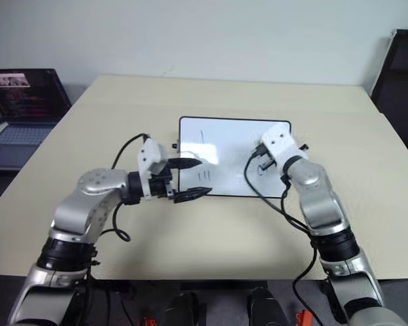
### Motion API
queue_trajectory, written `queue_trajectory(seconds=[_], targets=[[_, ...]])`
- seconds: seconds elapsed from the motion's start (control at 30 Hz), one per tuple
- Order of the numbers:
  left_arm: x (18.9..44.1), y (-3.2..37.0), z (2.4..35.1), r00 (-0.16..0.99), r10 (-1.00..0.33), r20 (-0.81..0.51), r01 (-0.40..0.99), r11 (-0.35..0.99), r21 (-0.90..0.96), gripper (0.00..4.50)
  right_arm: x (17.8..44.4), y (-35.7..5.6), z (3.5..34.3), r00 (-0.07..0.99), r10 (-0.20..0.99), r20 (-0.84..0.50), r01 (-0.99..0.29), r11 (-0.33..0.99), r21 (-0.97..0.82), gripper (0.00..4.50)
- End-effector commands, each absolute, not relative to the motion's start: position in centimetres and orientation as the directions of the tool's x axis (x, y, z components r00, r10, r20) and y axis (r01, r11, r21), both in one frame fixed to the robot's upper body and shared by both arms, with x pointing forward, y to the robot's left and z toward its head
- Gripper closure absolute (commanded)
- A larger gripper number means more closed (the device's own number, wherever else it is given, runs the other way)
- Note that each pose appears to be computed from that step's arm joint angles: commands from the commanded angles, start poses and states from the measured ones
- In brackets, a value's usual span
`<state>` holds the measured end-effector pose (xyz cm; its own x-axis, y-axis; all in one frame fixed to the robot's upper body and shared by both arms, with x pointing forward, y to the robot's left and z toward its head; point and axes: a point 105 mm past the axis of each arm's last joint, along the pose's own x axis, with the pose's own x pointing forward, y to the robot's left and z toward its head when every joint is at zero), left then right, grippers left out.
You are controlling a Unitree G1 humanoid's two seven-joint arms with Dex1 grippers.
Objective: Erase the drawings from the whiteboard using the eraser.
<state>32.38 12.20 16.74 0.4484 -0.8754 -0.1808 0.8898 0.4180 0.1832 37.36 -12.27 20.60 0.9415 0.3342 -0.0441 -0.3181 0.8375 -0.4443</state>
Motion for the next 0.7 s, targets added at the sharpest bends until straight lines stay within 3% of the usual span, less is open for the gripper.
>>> queue_trajectory(seconds=[0.03,0.3,0.5,0.7], targets=[[31.4,13.3,17.8,0.46,-0.877,-0.138,0.881,0.431,0.195,0.0,33.9,-12.4,21.6,0.896,0.444,-0.015,-0.408,0.809,-0.423,3.99],[28.9,13.1,16.5,0.4,-0.899,-0.177,0.914,0.378,0.146,0.0,28.2,-13.4,18.2,0.832,0.538,-0.136,-0.547,0.754,-0.363,4.03],[28.7,12.8,16.6,0.393,-0.902,-0.177,0.917,0.371,0.146,0.0,26.9,-14.5,15.5,0.836,0.512,-0.195,-0.547,0.761,-0.349,4.14],[29.0,12.8,16.6,0.393,-0.9,-0.188,0.916,0.366,0.162,0.0,27.4,-15.5,14.3,0.873,0.447,-0.196,-0.488,0.795,-0.359,4.17]])
